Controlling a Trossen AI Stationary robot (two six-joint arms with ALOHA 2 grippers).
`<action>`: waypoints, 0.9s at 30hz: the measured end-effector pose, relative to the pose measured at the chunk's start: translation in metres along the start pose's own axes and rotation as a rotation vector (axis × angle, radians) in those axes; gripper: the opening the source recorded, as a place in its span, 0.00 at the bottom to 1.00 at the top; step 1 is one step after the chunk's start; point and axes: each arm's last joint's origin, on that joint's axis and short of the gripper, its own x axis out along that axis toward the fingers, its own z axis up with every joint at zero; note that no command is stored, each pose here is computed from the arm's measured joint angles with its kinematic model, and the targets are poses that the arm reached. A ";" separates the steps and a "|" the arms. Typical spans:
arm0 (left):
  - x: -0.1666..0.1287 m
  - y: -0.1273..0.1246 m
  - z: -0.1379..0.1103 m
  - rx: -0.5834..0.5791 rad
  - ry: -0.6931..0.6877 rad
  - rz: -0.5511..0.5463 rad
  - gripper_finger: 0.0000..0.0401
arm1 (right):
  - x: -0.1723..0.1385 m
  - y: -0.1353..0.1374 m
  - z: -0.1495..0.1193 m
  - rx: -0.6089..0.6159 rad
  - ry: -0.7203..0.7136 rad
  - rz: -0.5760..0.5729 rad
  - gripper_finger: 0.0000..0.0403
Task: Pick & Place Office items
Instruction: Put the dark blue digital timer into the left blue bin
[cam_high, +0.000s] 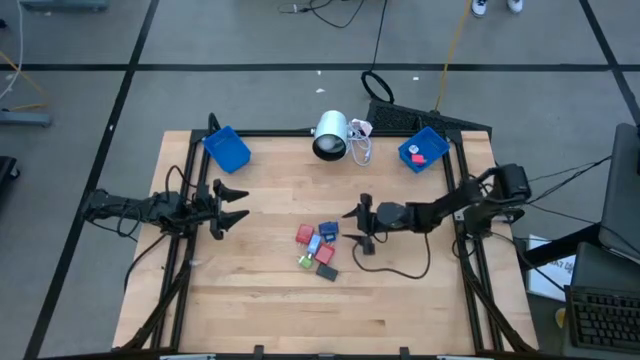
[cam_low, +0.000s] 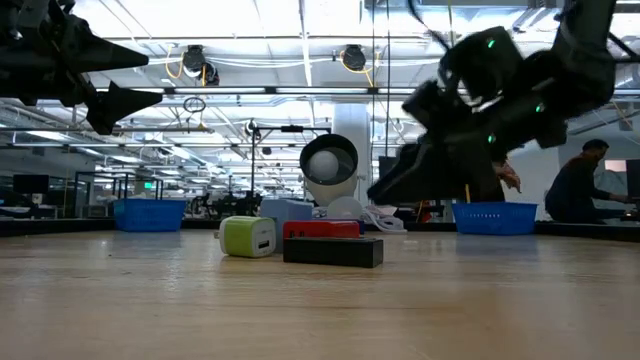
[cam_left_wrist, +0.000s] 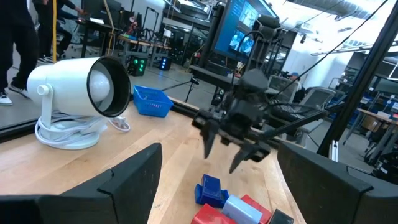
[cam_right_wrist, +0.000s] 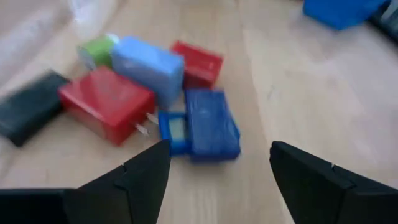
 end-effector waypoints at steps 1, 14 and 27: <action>0.000 0.000 0.000 0.000 0.000 0.000 0.81 | 0.002 -0.001 -0.004 0.013 0.006 0.017 0.67; 0.000 0.000 0.000 0.000 0.000 0.000 0.81 | 0.014 -0.008 -0.012 0.028 -0.018 0.062 0.72; 0.000 0.000 0.000 0.000 0.000 0.000 0.81 | 0.015 -0.020 -0.011 0.035 -0.027 0.071 0.72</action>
